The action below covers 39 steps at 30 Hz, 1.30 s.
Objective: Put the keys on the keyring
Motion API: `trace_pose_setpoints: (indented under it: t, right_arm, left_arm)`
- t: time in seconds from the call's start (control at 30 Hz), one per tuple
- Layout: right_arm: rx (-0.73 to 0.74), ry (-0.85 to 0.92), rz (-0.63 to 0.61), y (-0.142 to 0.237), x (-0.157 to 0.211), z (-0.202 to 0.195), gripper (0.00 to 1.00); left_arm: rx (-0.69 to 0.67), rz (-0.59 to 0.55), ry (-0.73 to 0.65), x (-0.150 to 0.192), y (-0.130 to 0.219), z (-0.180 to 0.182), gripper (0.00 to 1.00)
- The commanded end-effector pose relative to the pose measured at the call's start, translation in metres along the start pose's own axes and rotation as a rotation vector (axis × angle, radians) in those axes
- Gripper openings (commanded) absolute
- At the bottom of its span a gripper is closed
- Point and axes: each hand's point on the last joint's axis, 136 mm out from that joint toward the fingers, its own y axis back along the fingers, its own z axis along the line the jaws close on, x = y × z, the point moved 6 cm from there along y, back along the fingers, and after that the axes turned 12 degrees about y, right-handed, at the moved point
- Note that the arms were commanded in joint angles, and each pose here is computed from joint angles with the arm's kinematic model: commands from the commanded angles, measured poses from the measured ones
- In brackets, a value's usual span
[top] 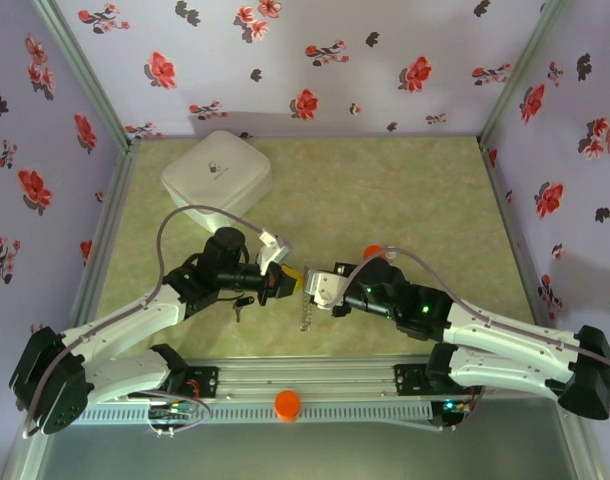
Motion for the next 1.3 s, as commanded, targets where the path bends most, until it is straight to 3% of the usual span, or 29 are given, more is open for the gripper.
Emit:
trace_pose_setpoints:
  t: [0.0, 0.6, 0.87, 1.1, 1.27]
  right_arm:
    - [0.008, 0.018, -0.028, -0.002, -0.005, 0.0, 0.0]
    - [0.036, 0.058, 0.04, -0.008, 0.001, 0.001, 0.0]
    - [0.067, 0.015, -0.009, 0.001, -0.004, -0.002, 0.0]
    - [0.137, -0.308, -0.006, 0.019, 0.003, -0.006, 0.0]
    - [0.131, -0.541, -0.043, 0.021, 0.003, -0.004, 0.0]
  left_arm:
    - [0.042, -0.03, -0.073, -0.015, 0.001, -0.013, 0.0]
    - [0.042, -0.02, -0.088, -0.015, 0.002, -0.015, 0.0]
    - [0.018, -0.03, -0.099, -0.015, 0.003, -0.013, 0.0]
    - [-0.125, -0.205, -0.337, -0.015, 0.01, -0.002, 0.0]
    - [-0.119, -0.259, -0.487, -0.011, 0.012, -0.005, 0.0]
